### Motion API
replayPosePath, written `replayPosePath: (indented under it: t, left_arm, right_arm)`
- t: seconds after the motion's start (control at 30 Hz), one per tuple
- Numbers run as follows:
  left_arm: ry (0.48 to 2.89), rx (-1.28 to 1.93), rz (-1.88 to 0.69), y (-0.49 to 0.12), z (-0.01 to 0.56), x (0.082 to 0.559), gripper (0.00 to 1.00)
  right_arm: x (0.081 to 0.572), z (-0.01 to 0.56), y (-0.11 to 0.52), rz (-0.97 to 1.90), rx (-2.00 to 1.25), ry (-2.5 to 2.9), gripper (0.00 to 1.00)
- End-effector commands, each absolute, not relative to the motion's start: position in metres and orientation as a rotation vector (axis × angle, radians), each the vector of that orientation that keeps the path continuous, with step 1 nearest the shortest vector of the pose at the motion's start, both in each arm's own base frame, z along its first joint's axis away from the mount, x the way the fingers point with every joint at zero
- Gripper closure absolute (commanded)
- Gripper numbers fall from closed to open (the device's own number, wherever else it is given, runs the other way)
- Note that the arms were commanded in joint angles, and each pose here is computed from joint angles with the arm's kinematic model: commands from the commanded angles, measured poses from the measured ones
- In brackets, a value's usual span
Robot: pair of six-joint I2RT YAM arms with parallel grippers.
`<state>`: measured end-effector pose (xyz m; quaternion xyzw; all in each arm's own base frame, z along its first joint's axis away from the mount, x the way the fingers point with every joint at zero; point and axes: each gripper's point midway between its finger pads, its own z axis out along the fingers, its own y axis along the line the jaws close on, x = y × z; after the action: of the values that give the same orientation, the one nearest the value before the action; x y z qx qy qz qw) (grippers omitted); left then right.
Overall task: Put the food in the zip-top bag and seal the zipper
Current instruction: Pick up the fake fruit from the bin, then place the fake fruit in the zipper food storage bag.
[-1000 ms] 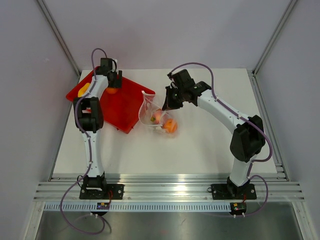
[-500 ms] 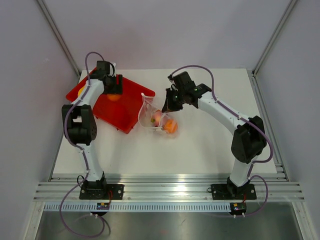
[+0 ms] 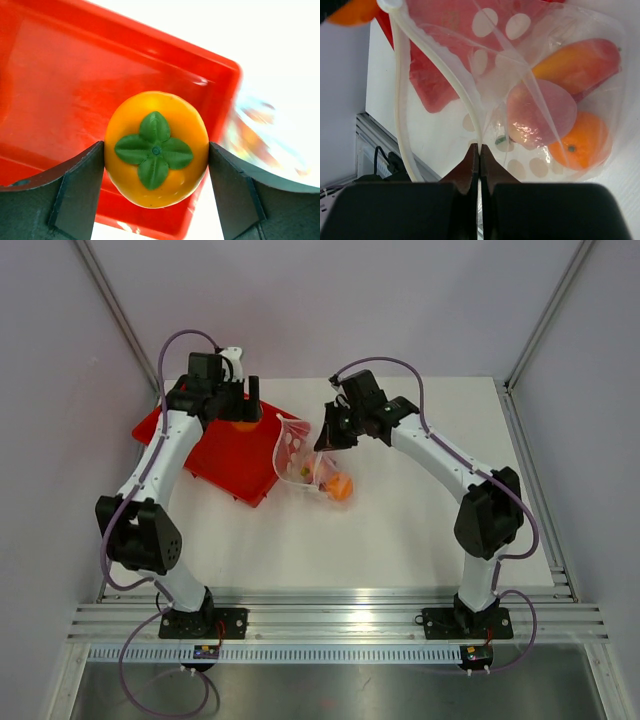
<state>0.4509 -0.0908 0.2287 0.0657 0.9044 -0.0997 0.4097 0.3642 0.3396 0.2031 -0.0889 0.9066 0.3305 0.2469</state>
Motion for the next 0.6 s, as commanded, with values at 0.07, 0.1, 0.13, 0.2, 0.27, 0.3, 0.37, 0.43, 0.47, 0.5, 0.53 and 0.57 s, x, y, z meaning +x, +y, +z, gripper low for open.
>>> replayPosePath:
  t: [0.07, 0.1, 0.13, 0.2, 0.27, 0.3, 0.37, 0.43, 0.47, 0.5, 0.53, 0.57]
  left_arm:
    - [2.193, 0.321, -0.405, -0.133, 0.278, 0.404, 0.37]
    - [2.186, 0.336, -0.427, -0.138, 0.28, 0.398, 0.37]
    - [2.174, 0.358, -0.445, -0.143, 0.286, 0.392, 0.37]
    - [2.136, 0.41, -0.463, -0.158, 0.302, 0.378, 0.37]
    - [2.106, 0.459, -0.507, -0.175, 0.312, 0.363, 0.37]
    - [2.095, 0.475, -0.526, -0.181, 0.315, 0.358, 0.37]
    - [2.083, 0.523, -0.565, -0.199, 0.314, 0.348, 0.37]
    - [2.093, 0.546, -0.573, -0.209, 0.307, 0.348, 0.37]
    - [2.111, 0.548, -0.561, -0.212, 0.3, 0.349, 0.37]
    - [2.135, 0.548, -0.553, -0.215, 0.291, 0.353, 0.36]
    - [2.159, 0.544, -0.545, -0.214, 0.285, 0.353, 0.35]
    - [2.167, 0.526, -0.515, -0.212, 0.282, 0.357, 0.33]
  right_arm:
    - [0.381, 0.228, 0.352, 0.958, -0.24, 2.4, 1.0]
    - [0.381, 0.229, 0.352, 0.957, -0.24, 2.397, 1.0]
    - [0.382, 0.228, 0.352, 0.955, -0.239, 2.398, 1.0]
    - [0.383, 0.229, 0.353, 0.959, -0.236, 2.396, 1.0]
    - [0.384, 0.228, 0.353, 0.956, -0.233, 2.397, 1.0]
    - [0.383, 0.228, 0.354, 0.96, -0.237, 2.398, 1.0]
    - [0.384, 0.229, 0.354, 0.958, -0.238, 2.397, 1.0]
    - [0.385, 0.232, 0.354, 0.96, -0.236, 2.39, 1.0]
    - [0.384, 0.232, 0.354, 0.959, -0.236, 2.391, 1.0]
    - [0.384, 0.233, 0.354, 0.961, -0.239, 2.389, 1.0]
    - [0.383, 0.233, 0.353, 0.957, -0.24, 2.392, 1.0]
    - [0.382, 0.231, 0.352, 0.952, -0.239, 2.396, 1.0]
